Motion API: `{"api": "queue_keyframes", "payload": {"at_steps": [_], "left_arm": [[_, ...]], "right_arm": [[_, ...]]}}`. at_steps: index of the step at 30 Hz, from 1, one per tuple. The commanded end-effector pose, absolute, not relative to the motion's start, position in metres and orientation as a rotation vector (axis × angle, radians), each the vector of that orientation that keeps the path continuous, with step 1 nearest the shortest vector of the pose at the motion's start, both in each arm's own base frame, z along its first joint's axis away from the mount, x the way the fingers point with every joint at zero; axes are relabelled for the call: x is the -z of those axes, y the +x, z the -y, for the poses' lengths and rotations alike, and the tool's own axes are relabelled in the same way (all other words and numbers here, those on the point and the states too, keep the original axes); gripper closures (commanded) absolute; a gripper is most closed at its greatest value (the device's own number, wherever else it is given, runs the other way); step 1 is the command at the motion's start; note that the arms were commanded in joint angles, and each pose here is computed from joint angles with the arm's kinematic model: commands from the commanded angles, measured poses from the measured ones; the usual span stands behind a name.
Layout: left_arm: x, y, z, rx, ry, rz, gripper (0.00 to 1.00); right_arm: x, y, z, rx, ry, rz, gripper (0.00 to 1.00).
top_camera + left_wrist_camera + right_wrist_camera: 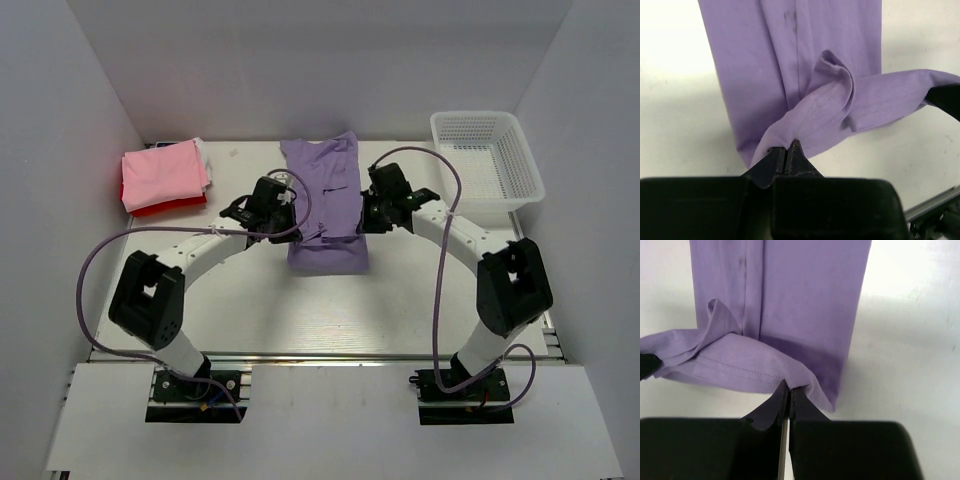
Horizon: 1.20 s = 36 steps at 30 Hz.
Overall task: Fold and stack the t-shirts
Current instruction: Fold the folded rectangular tshirt in 1/3 of the way
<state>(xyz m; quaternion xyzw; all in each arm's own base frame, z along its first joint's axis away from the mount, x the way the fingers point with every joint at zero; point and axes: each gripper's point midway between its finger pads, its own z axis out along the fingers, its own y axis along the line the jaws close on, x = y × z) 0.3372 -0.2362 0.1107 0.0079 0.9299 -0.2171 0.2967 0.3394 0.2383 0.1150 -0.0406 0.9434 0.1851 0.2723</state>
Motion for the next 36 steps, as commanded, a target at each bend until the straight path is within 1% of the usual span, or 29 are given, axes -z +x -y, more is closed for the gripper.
{"api": "queue_keyframes", "payload": {"at_steps": [1,3,4,6,7,9,10,14,19,20,21,23,24,25,26,27,28,29,30,31,32,33,34,36], "left_arm": [[-0.129,0.367,0.241,0.609,0.021,-2.411,1.00],[-0.137,0.385,0.238,0.614,0.005,-2.387,1.00],[-0.130,0.389,0.239,0.602,0.018,-2.400,1.00],[-0.134,0.405,0.235,0.609,-0.008,-2.386,1.00],[-0.134,0.409,0.234,0.616,-0.001,-2.386,1.00],[-0.132,0.422,0.234,0.619,-0.014,-2.385,1.00],[-0.131,0.426,0.231,0.614,-0.025,-2.385,1.00],[-0.124,0.441,0.224,0.638,-0.034,-2.391,1.00],[-0.114,0.460,0.234,0.720,-0.001,-2.383,1.00],[-0.103,0.461,0.236,0.728,0.001,-2.406,1.00],[-0.107,0.472,0.233,0.728,-0.009,-2.382,1.00],[-0.090,0.480,0.231,0.730,-0.036,-2.410,1.00],[-0.092,0.488,0.234,0.733,-0.033,-2.398,1.00],[-0.090,0.495,0.231,0.740,-0.075,-2.399,1.00],[-0.086,0.501,0.228,0.737,-0.100,-2.408,1.00],[-0.078,0.515,0.224,0.737,-0.135,-2.406,0.93],[-0.076,0.524,0.222,0.752,-0.160,-2.403,0.84],[-0.076,0.533,0.217,0.788,-0.228,-2.399,0.74],[-0.091,0.549,0.220,0.852,-0.228,-2.337,0.42],[-0.085,0.554,0.225,0.932,-0.229,-2.336,0.26],[-0.100,0.569,0.219,0.991,-0.295,-2.291,0.10],[-0.106,0.575,0.218,1.038,-0.300,-2.268,0.00],[-0.113,0.580,0.218,1.085,-0.298,-2.240,0.00],[-0.118,0.587,0.209,1.085,-0.337,-2.209,0.00]], "right_arm": [[-0.128,0.364,-0.239,-0.504,-0.158,-2.517,1.00],[-0.131,0.378,-0.237,-0.517,-0.154,-2.507,1.00],[-0.134,0.385,-0.241,-0.532,-0.167,-2.501,1.00],[-0.135,0.397,-0.239,-0.525,-0.155,-2.497,1.00],[-0.128,0.399,-0.239,-0.528,-0.157,-2.517,1.00],[-0.139,0.413,-0.240,-0.558,-0.150,-2.486,1.00],[-0.131,0.417,-0.237,-0.559,-0.153,-2.508,1.00],[-0.131,0.439,-0.244,-0.610,-0.165,-2.491,1.00],[-0.109,0.458,-0.251,-0.666,-0.132,-2.525,1.00],[-0.101,0.461,-0.250,-0.681,-0.105,-2.544,1.00],[-0.109,0.468,-0.252,-0.702,-0.084,-2.526,1.00],[-0.093,0.473,-0.253,-0.713,-0.053,-2.554,1.00],[-0.100,0.483,-0.256,-0.734,-0.042,-2.523,1.00],[-0.086,0.485,-0.259,-0.756,-0.016,-2.547,1.00],[-0.091,0.493,-0.258,-0.779,0.028,-2.535,0.94],[-0.098,0.499,-0.266,-0.862,0.044,-2.515,0.89],[-0.091,0.510,-0.267,-0.890,0.079,-2.506,0.84],[-0.093,0.515,-0.267,-0.944,0.197,-2.507,0.78],[-0.103,0.520,-0.276,-1.041,0.201,-2.469,0.62],[-0.099,0.531,-0.274,-1.082,0.249,-2.442,0.51],[-0.111,0.544,-0.275,-1.171,0.350,-2.377,0.42],[-0.116,0.548,-0.275,-1.238,0.362,-2.348,0.39],[-0.123,0.557,-0.276,-1.296,0.355,-2.274,0.37],[-0.135,0.563,-0.269,-1.380,0.439,-2.237,0.30]]}}
